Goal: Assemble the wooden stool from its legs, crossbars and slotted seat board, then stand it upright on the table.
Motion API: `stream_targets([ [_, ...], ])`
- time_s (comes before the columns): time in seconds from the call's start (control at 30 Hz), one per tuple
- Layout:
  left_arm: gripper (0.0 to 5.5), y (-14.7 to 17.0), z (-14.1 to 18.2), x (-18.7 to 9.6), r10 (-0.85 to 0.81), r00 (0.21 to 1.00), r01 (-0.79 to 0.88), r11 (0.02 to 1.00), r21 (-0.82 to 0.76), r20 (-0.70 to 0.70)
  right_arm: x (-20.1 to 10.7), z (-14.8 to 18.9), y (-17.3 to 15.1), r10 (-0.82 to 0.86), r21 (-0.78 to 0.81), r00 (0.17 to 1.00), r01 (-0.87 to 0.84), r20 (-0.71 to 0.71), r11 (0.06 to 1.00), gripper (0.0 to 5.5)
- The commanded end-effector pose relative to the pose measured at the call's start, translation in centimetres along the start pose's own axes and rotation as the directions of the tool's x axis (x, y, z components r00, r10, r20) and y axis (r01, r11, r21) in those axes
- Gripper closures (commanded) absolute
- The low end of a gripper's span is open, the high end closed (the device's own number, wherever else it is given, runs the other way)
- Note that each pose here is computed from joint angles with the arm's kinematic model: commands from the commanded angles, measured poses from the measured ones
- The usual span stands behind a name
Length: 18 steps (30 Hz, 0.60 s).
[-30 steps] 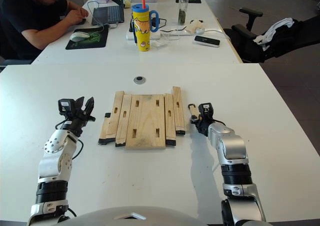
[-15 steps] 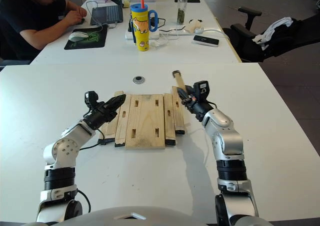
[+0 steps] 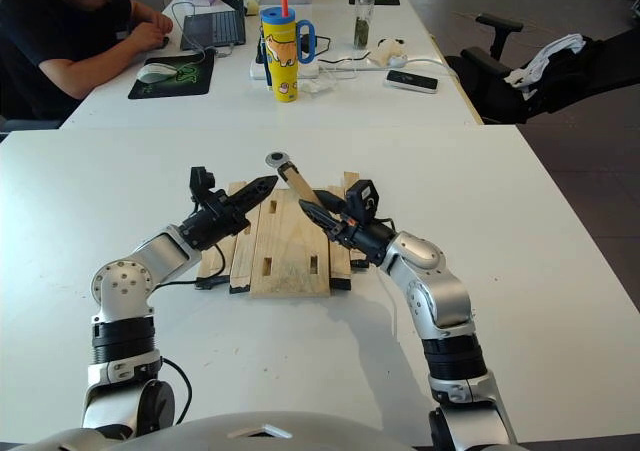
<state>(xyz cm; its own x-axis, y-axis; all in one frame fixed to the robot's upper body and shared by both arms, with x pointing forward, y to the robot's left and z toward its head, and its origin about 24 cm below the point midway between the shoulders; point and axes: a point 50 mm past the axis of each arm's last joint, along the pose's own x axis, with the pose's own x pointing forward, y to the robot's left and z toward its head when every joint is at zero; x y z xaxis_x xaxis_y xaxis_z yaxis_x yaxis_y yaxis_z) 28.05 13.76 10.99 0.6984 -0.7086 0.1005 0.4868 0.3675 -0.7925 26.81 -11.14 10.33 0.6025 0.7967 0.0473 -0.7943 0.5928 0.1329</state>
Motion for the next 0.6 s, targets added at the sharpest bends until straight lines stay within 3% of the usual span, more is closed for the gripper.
stream_targets([
  [0.03, 3.67, -0.43, 0.11, 0.22, -0.018, 1.0, 0.018, 1.0, -0.009, -0.018, 0.02, -0.11, 0.34, -0.005, -0.061, 1.0, 0.005, -0.002, 0.998, 4.2],
  [0.57, 3.67, -0.67, 0.18, 0.5, -0.03, 1.0, 0.03, 0.999, -0.041, -0.002, 0.05, -0.63, 1.04, 0.015, -0.131, 1.0, -0.017, -0.012, 0.991, 4.2],
  [0.6, 3.86, -0.66, 0.14, 0.52, -0.026, 1.0, 0.026, 0.999, -0.04, -0.006, 0.07, -0.65, 1.07, 0.016, -0.133, 1.0, -0.018, -0.012, 0.991, 4.2],
])
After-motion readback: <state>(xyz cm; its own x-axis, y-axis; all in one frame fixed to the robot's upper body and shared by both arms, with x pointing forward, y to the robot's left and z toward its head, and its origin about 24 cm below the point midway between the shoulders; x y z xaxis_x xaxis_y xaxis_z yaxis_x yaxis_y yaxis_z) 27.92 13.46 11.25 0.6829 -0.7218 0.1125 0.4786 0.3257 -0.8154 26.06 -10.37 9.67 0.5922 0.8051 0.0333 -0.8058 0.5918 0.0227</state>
